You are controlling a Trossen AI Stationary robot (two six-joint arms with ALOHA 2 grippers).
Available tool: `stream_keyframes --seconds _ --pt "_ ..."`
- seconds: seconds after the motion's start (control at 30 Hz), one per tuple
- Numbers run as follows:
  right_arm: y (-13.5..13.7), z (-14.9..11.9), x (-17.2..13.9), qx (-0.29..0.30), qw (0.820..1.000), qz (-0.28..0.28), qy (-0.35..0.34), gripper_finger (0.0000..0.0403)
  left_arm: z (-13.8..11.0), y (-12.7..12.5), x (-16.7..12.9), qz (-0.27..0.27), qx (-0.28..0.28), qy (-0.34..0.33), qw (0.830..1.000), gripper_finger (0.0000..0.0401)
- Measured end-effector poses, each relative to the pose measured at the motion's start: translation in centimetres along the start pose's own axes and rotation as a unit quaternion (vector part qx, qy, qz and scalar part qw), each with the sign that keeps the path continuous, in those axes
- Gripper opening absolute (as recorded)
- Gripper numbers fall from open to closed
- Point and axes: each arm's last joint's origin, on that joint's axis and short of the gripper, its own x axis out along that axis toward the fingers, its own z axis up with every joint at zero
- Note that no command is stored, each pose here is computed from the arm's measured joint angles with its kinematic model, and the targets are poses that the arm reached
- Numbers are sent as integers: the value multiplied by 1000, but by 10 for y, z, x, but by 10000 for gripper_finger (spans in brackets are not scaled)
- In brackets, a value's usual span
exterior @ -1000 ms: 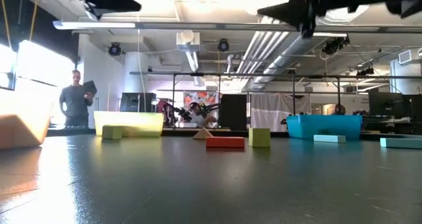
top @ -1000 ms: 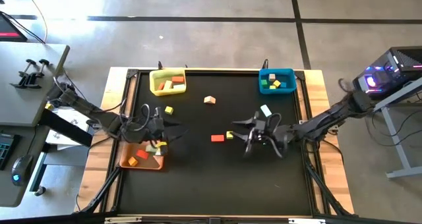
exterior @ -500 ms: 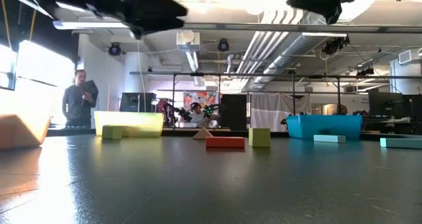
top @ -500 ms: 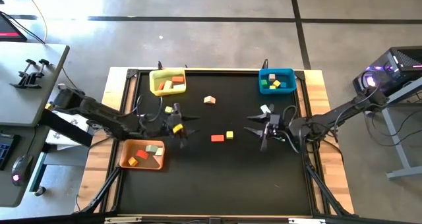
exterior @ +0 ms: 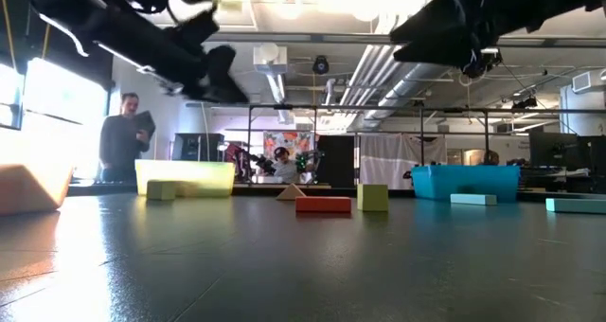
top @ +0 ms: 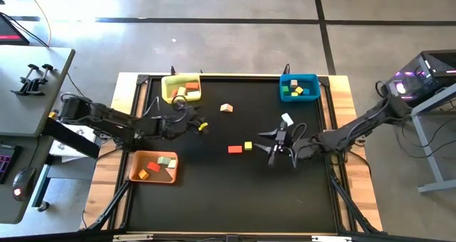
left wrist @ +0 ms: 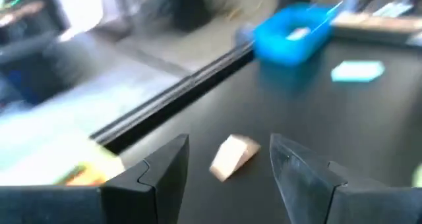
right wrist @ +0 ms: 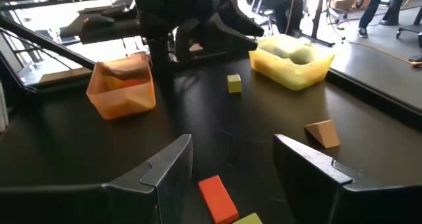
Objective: Sort blocks by size
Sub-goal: Put the yellow green wooden block into the blue bin
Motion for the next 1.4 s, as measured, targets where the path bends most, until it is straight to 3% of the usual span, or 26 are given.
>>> stream_keyframes --seconds 0.2,0.4,0.63,1.0,1.17,1.4 --pt "4 -6 7 2 1000 -3 -3 206 -15 19 -17 59 -29 122 990 197" --pt "5 -5 7 5 1000 -2 -9 206 -38 39 -33 127 -52 230 964 197" --pt "5 -4 7 6 1000 -1 -13 206 -53 44 -35 146 -96 256 951 213" --pt "5 -3 7 6 1000 0 -14 206 -62 57 -20 170 -131 279 936 312" --pt "5 -3 7 7 1000 -1 -14 206 -66 55 -4 138 -134 301 934 311" --pt "5 -3 7 8 1000 -1 -14 206 -78 52 12 128 -139 326 926 277"
